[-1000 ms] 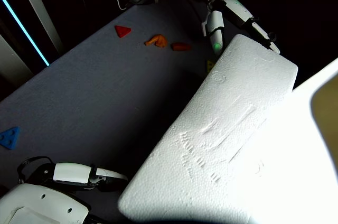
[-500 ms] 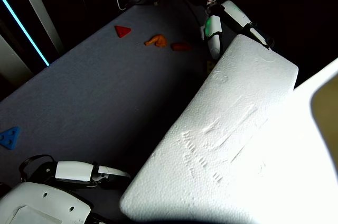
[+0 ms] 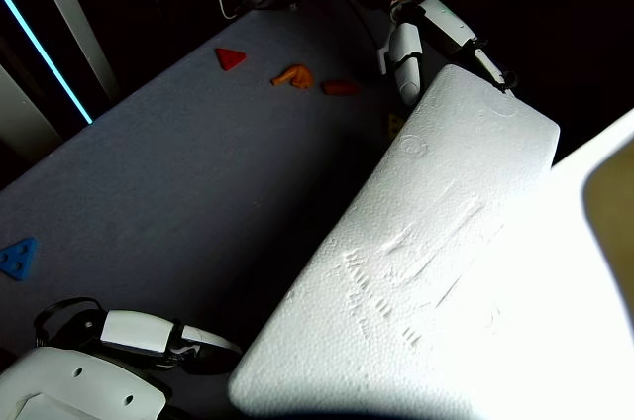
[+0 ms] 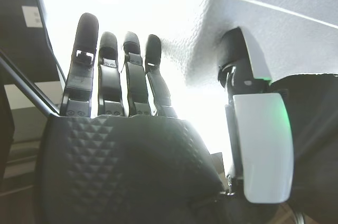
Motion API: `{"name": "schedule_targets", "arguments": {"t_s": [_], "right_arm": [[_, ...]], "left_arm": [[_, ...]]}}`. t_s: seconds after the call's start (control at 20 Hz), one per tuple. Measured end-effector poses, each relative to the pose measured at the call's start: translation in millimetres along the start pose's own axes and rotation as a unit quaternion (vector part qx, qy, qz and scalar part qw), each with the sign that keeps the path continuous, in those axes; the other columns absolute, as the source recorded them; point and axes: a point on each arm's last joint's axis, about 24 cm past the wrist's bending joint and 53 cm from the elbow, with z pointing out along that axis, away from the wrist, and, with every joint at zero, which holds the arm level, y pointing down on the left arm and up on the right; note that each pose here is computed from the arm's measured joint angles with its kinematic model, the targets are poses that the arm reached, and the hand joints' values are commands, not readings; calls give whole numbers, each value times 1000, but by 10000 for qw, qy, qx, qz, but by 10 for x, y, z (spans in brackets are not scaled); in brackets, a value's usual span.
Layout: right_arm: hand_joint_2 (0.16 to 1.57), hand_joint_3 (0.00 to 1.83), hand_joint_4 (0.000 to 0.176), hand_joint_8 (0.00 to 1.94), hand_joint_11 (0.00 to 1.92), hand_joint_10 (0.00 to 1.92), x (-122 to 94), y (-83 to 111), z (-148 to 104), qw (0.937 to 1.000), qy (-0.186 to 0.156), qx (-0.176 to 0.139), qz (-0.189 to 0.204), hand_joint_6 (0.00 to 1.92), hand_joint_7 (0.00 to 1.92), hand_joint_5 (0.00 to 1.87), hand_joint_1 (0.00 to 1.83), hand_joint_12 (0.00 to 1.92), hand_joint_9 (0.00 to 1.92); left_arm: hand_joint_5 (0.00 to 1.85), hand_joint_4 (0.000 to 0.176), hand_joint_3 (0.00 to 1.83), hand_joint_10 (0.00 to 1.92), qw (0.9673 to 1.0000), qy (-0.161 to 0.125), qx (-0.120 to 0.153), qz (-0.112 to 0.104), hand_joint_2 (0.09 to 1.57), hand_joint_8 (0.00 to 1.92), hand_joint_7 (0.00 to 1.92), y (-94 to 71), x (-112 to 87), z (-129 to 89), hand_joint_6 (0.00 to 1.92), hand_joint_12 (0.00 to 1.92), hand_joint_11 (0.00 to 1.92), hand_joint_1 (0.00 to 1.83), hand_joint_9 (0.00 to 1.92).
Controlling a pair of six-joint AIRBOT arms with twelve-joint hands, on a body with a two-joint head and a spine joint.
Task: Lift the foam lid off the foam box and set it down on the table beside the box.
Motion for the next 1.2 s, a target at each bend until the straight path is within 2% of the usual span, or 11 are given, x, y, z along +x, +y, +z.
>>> {"name": "schedule_targets", "arguments": {"t_s": [0.15, 0.2, 0.25, 0.35, 0.6, 0.65, 0.75, 0.85, 0.95, 1.1, 1.2], "right_arm": [[1178, 0, 0, 3, 0, 222, 23, 29, -15, 10000, 9, -27, 81, 635, 139, 29, 670, 708, 0], [1181, 0, 0, 10, 0, 334, 34, 55, -25, 9999, -1, -57, 103, 752, 164, 5, 667, 1019, 0], [1181, 0, 0, 10, 0, 334, 35, 69, -29, 9999, -14, -76, 113, 752, 164, 5, 667, 1019, 0], [1187, 1, 0, 26, 0, 531, 21, 84, -31, 9999, -44, -107, 122, 850, 218, 0, 663, 1194, 0], [1202, 2, 0, 4, 0, 442, -14, 238, -102, 9994, -68, -337, 65, 536, 170, 0, 632, 1117, 0], [1203, 0, 0, 8, 0, 410, -31, 280, -123, 9992, -74, -402, 34, 459, 142, 1, 673, 1199, 0], [1194, 0, 0, 54, 0, 813, -59, 338, -164, 9988, -99, -470, 46, 568, 218, 0, 635, 1654, 0], [1196, 0, 0, 79, 0, 810, -125, 396, -204, 9983, -163, -557, 9, 585, 222, 0, 587, 1763, 0], [1194, 0, 0, 111, 0, 804, -168, 451, -237, 9977, -210, -642, -24, 599, 241, 0, 601, 1754, 0], [1212, 1, 0, 348, 0, 842, -176, 525, -311, 9969, -207, -752, -68, 515, 154, 0, 573, 1821, 0], [1230, 2, 0, 599, 0, 903, -171, 570, -387, 9963, -192, -827, -112, 566, 43, 0, 560, 1853, 0]], "left_arm": [[196, 0, 0, 2, 10000, 12, 29, -26, 1110, 0, 55, -20, 19, -21, 0, 863, 0, 442, 76], [207, 0, 0, 0, 10000, 8, 43, -8, 1093, 0, 22, -29, 2, -32, 3, 714, 0, 473, 14], [207, 0, 0, 0, 10000, 3, 59, -2, 1093, 0, 22, -41, -5, -38, 3, 714, 0, 473, 14], [204, 0, 0, 0, 9999, -13, 118, 2, 1081, 0, 0, -79, -21, -50, 3, 68, 0, 467, 0], [208, 0, 0, 0, 9990, -140, 423, 44, 1055, 0, 0, -279, -157, -120, 7, 11, 20, 444, 0], [211, 4, 0, 0, 9987, -150, 491, 53, 1048, 0, 0, -327, -172, -146, 7, 2, 3, 476, 0], [205, 3, 0, 0, 9982, -174, 569, 46, 1050, 0, 0, -374, -189, -180, 4, 0, 0, 463, 0], [217, 18, 0, 0, 9980, -146, 618, 60, 1036, 0, 0, -404, -177, -221, 8, 19, 36, 433, 0], [203, 0, 3, 0, 9979, -95, 638, 118, 1060, 0, 0, -414, -168, -279, 11, 506, 0, 470, 0], [198, 0, 0, 0, 9972, -112, 722, 159, 1068, 0, 0, -466, -200, -352, 4, 789, 0, 445, 0], [199, 0, 1, 0, 9964, -123, 815, 176, 1066, 0, 0, -521, -220, -432, 0, 89, 0, 432, 0]]}}
